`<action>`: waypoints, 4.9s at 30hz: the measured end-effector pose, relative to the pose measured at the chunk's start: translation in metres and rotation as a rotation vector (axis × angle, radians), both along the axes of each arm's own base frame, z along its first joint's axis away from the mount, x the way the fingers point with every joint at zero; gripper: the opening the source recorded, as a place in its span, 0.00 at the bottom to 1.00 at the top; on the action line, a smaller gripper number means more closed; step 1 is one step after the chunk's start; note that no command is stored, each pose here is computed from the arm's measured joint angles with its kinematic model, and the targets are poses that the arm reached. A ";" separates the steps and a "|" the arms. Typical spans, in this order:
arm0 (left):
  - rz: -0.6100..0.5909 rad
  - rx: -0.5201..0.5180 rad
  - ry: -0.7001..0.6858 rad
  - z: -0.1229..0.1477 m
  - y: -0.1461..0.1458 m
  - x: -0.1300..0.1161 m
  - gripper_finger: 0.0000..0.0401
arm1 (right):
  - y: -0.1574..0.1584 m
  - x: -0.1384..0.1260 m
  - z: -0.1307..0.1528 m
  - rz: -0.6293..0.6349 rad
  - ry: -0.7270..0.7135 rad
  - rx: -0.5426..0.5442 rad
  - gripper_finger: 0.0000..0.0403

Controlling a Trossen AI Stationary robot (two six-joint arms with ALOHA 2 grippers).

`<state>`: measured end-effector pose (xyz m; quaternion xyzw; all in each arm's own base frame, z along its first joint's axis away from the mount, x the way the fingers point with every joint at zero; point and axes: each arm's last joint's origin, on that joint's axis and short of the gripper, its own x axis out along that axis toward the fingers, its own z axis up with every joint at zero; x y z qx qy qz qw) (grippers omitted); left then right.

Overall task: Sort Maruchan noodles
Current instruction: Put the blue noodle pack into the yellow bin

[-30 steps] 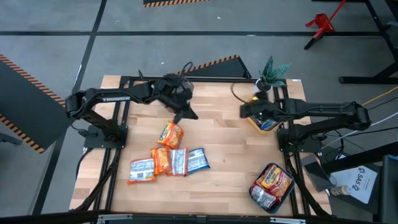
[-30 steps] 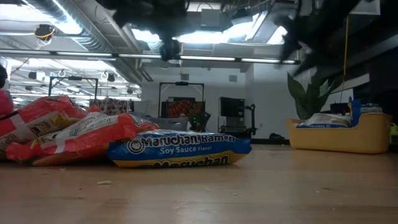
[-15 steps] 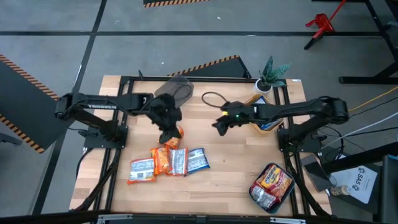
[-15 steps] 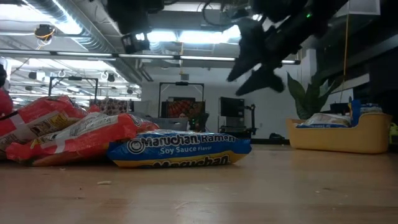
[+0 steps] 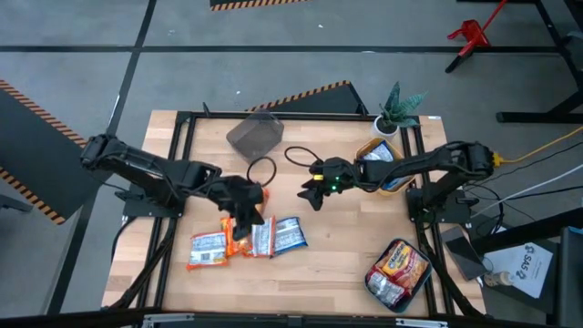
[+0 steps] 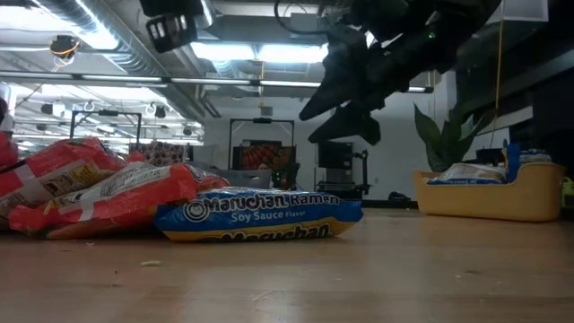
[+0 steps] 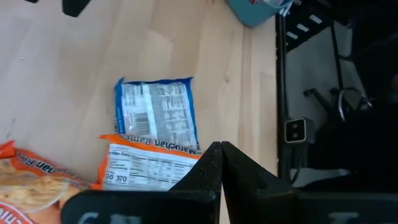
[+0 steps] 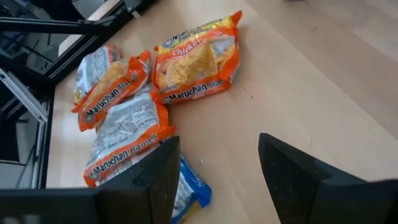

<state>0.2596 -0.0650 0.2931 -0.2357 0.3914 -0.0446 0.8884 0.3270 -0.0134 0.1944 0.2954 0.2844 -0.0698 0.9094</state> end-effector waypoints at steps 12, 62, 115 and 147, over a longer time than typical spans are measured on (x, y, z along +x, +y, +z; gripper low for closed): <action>-0.013 0.016 -0.008 -0.001 -0.042 -0.012 0.00 | 0.028 0.002 0.003 0.007 -0.037 -0.072 0.50; 0.211 0.479 0.258 -0.157 -0.032 0.007 0.00 | 0.091 -0.018 -0.007 -0.305 0.041 0.031 0.50; 0.316 0.233 0.036 -0.192 -0.104 0.009 0.00 | 0.102 0.003 -0.062 -0.254 0.141 0.227 0.76; 0.323 0.176 0.009 -0.180 -0.089 0.024 0.00 | 0.117 0.044 -0.084 -0.089 -0.019 0.325 0.43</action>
